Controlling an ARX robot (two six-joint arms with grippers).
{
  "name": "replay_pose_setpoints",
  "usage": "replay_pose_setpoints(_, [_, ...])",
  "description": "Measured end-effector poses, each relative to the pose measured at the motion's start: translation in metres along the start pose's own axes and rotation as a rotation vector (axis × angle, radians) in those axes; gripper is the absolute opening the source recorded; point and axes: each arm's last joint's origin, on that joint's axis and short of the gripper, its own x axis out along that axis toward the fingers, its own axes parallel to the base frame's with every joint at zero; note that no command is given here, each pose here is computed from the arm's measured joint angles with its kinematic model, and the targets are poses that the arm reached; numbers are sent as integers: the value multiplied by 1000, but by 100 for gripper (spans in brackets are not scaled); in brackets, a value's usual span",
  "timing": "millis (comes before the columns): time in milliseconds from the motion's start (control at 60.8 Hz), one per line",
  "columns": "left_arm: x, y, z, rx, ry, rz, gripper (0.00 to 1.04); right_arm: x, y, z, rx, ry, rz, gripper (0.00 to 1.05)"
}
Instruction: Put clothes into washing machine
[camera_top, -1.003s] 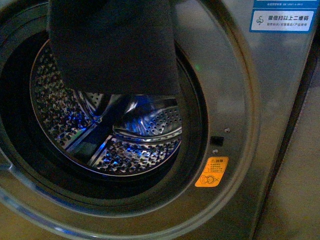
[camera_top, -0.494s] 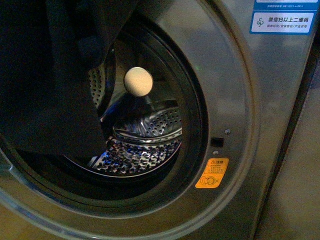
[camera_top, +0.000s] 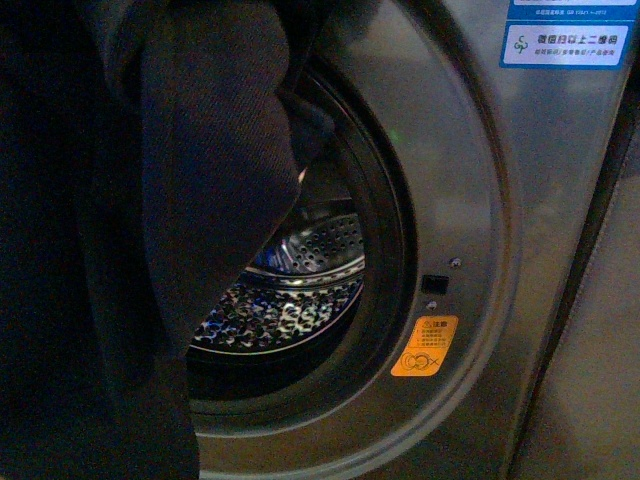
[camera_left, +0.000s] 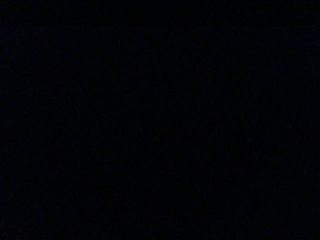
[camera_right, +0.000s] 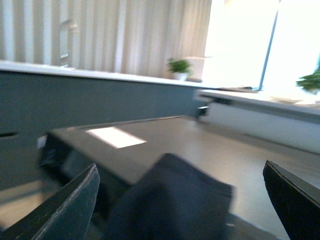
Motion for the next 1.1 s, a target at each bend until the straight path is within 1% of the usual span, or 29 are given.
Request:
replay_pose_setpoints(33, [1, 3, -2, 1, 4, 7, 12, -6, -1, -3, 0, -6, -59, 97])
replay_pose_setpoints(115, [2, 9, -8, 4, 12, 24, 12, -25, -5, -12, -3, -4, -147, 97])
replay_pose_setpoints(148, [3, 10, -9, 4, 14, 26, 12, -32, -6, -15, 0, 2, -164, 97])
replay_pose_setpoints(197, [4, 13, -15, 5, 24, 31, 12, -58, -13, -29, 23, 31, -215, 97])
replay_pose_setpoints(313, [4, 17, -23, 4, 40, 36, 12, -88, -20, -49, 64, 75, -277, 97])
replay_pose_setpoints(395, [3, 20, -32, 3, 62, 43, 12, -112, -26, -73, 108, 123, -332, 97])
replay_pose_setpoints(526, [1, 25, -43, 2, 91, 53, 12, -135, -30, -109, 159, 198, -384, 97])
replay_pose_setpoints(609, [0, 29, -51, 7, 109, 61, 12, -148, -31, -140, 185, 255, -429, 97])
replay_pose_setpoints(707, [0, 33, -57, 16, 124, 68, 12, -157, -28, -162, 210, 294, -439, 97])
replay_pose_setpoints(806, [1, 39, -63, 23, 138, 81, 12, -161, -26, -171, 221, 318, -440, 97])
replay_pose_setpoints(888, [2, 44, -68, 29, 157, 95, 12, -162, -27, -171, 227, 315, -447, 97])
replay_pose_setpoints(954, [2, 48, -72, 32, 168, 106, 12, -167, -29, -171, 173, 348, -486, 89])
replay_pose_setpoints(987, [3, 50, -75, 36, 175, 112, 12, -173, -31, -174, 132, 362, -490, 84])
replay_pose_setpoints(1102, [7, 56, -82, 46, 192, 128, 12, -192, -38, -184, 76, 376, -489, 70])
